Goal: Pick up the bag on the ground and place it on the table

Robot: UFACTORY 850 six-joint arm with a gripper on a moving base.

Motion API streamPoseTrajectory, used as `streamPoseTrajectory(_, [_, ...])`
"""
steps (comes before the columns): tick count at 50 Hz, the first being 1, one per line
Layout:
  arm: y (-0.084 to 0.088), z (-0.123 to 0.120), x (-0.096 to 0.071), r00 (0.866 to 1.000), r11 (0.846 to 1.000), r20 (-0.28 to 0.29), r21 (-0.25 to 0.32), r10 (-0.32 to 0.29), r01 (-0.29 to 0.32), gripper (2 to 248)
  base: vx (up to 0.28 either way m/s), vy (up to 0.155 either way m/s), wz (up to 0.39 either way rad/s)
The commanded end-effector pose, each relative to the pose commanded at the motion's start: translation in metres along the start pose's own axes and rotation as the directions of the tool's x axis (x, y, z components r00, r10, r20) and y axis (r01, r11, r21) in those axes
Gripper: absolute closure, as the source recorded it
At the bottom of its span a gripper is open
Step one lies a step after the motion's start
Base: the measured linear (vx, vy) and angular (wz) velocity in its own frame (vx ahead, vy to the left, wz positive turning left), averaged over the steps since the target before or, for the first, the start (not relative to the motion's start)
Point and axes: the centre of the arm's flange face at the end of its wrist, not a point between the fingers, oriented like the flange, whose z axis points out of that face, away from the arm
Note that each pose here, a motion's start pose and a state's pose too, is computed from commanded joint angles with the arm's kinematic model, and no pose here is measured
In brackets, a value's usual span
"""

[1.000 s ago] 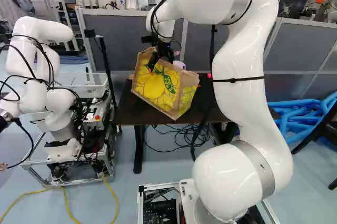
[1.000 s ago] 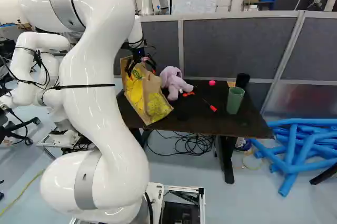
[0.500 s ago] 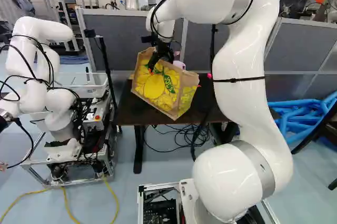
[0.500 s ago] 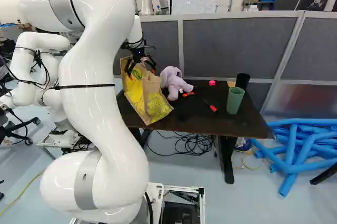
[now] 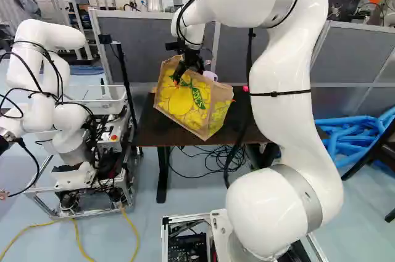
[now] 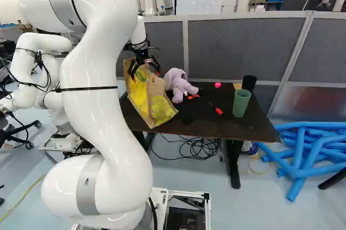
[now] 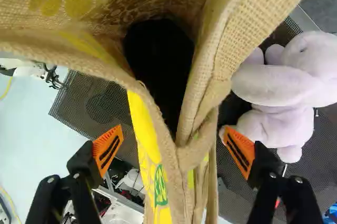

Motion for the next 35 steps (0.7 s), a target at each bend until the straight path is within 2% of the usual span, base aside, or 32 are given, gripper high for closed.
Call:
streamPoseTrajectory(22, [-0.001,-0.001,-0.002,1.000,1.000,0.001,0.001,-0.001,0.001,3,0.000,0.000,0.000])
streamPoseTrajectory(35, [-0.003,-0.016,-0.004,1.000,1.000,-0.019,-0.008,-0.002,0.002,3,0.000,0.000,0.000])
